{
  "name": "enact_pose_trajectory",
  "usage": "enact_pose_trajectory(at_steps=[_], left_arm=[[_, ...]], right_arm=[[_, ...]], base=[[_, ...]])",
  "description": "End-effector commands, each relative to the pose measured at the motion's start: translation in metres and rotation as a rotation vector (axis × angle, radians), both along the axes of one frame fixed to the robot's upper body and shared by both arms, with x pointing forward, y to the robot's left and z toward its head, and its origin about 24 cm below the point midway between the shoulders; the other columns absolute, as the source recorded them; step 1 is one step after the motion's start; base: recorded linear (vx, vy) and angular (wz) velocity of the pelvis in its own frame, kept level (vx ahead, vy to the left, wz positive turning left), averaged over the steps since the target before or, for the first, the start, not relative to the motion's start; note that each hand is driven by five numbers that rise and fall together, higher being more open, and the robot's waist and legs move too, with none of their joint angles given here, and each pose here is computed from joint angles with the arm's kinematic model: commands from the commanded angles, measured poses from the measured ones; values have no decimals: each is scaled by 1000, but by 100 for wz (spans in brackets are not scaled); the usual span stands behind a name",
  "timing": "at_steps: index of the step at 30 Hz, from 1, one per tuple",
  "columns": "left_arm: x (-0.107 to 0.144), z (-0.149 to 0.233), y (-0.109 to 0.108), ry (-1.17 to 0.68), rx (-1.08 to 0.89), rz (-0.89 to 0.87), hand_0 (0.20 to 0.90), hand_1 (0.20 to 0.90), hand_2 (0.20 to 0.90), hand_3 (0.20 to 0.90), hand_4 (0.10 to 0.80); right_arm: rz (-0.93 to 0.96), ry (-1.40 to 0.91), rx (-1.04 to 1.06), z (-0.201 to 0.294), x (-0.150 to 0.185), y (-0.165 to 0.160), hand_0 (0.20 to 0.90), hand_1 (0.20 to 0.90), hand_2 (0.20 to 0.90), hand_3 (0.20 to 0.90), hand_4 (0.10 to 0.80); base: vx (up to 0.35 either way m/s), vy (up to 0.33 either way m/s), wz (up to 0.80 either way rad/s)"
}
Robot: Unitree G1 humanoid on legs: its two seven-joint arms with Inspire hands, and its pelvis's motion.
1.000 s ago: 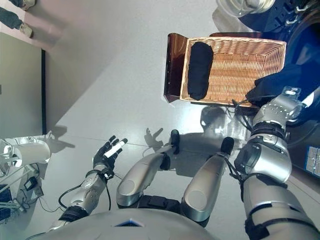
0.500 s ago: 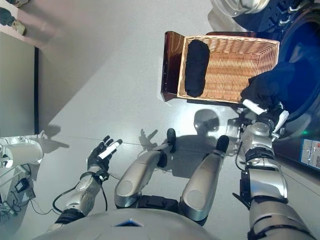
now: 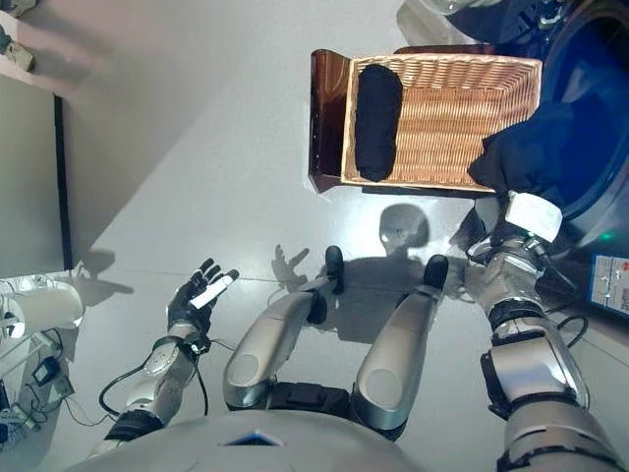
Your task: Pick up the clothes and place them into the washing machine
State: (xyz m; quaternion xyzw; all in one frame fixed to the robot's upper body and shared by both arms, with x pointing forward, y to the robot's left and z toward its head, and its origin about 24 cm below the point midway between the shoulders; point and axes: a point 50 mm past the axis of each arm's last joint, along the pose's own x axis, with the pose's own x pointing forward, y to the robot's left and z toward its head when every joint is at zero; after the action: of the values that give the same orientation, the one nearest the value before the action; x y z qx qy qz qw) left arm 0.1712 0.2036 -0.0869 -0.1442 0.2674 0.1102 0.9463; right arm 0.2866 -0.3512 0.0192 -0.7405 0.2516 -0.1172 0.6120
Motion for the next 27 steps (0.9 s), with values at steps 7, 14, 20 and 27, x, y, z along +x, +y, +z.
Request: enact_pose_trajectory(at_steps=[7,14,20,27], left_arm=[[-5,12,22,-70,102,-1,900,900,900,900,800],[-5,16,25,-82,116,1,900,900,900,900,800],[-4,17,26,-91,121,9,900,900,900,900,800],[-2,22,28,-112,129,28,900,900,900,900,800]], right_arm=[[128,-204,-476,123,41,-23,900,900,900,900,800],[220,-301,-462,137,57,1,900,900,900,900,800],[284,-377,-433,147,68,21,900,900,900,900,800],[289,-437,-409,156,75,30,900,900,900,900,800]], base=[[0,0,0],[0,0,0],[0,0,0],[0,0,0]])
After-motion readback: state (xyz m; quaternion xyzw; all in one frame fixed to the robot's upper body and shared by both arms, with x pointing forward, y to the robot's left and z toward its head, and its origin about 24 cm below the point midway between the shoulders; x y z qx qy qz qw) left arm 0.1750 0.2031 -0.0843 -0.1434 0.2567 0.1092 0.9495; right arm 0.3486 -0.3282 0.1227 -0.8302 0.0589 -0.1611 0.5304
